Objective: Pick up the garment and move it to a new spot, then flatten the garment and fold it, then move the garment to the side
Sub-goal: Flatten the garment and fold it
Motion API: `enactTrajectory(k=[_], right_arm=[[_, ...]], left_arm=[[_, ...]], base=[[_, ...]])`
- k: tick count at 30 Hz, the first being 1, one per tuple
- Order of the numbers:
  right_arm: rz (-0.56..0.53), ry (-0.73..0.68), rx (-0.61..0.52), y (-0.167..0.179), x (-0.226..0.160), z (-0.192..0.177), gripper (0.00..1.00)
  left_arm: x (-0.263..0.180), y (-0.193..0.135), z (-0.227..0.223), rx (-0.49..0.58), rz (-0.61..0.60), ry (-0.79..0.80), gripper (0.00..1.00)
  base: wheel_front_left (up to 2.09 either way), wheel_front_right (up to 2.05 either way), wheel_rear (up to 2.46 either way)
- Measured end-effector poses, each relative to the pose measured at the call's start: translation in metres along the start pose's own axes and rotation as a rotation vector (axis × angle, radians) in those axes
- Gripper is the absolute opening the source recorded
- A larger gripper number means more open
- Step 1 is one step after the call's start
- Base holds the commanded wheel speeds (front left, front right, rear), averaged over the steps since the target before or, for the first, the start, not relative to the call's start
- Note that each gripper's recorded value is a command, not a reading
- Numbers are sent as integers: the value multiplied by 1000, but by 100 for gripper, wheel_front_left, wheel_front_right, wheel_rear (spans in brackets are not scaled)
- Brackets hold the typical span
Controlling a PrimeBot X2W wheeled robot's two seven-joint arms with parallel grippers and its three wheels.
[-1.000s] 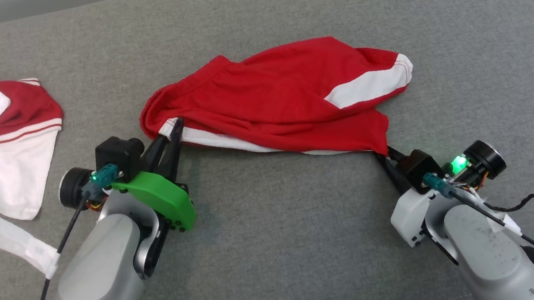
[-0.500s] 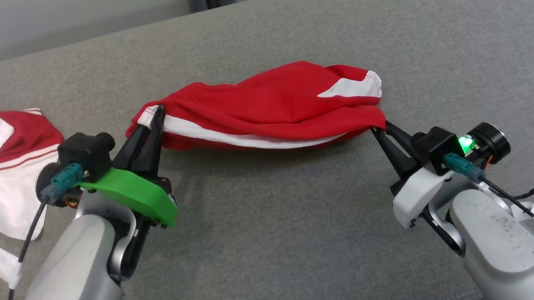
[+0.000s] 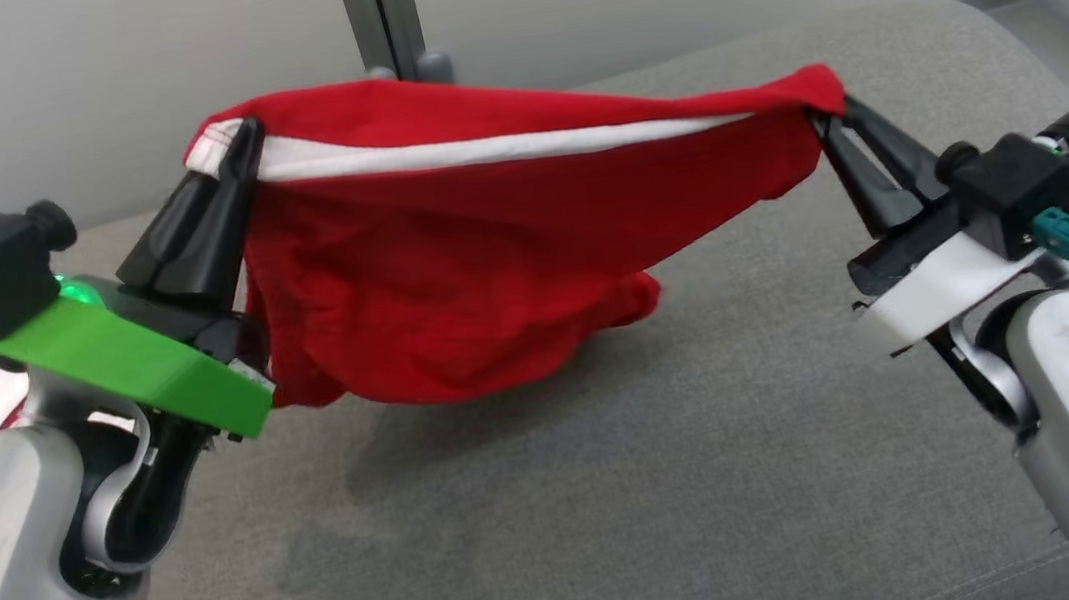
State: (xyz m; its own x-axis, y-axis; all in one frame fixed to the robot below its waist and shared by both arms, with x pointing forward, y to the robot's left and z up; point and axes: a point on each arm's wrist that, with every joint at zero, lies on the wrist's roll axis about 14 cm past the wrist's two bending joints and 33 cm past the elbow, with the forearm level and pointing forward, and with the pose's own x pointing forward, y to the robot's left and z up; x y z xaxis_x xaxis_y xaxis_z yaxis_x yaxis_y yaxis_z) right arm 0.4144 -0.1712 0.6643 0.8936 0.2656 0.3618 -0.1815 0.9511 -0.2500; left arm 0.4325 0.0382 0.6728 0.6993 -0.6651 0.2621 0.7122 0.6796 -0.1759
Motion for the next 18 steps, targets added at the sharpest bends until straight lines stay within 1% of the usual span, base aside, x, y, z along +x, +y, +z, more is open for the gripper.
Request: enactTrajectory(k=[3, 6, 9, 12, 18], right_arm=[[-21, -68, -26, -10, -4, 37, 0], [-39, -125, -41, -17, -10, 68, 0], [-52, -141, -58, -22, -14, 82, 0], [-57, -135, -56, -24, -13, 84, 0], [-41, -59, -24, -22, 9, 52, 0]], left_arm=[[-1, -22, 32, 3, -50, -62, 0], [-3, -38, 54, 17, -86, -102, 0], [-1, -44, 66, 38, -101, -121, 0], [3, -43, 67, 53, -106, -115, 0], [28, -29, 44, 52, -117, -57, 0]], base=[[0, 0, 0], [0, 0, 0], [0, 0, 0], [0, 0, 0], [0, 0, 0]])
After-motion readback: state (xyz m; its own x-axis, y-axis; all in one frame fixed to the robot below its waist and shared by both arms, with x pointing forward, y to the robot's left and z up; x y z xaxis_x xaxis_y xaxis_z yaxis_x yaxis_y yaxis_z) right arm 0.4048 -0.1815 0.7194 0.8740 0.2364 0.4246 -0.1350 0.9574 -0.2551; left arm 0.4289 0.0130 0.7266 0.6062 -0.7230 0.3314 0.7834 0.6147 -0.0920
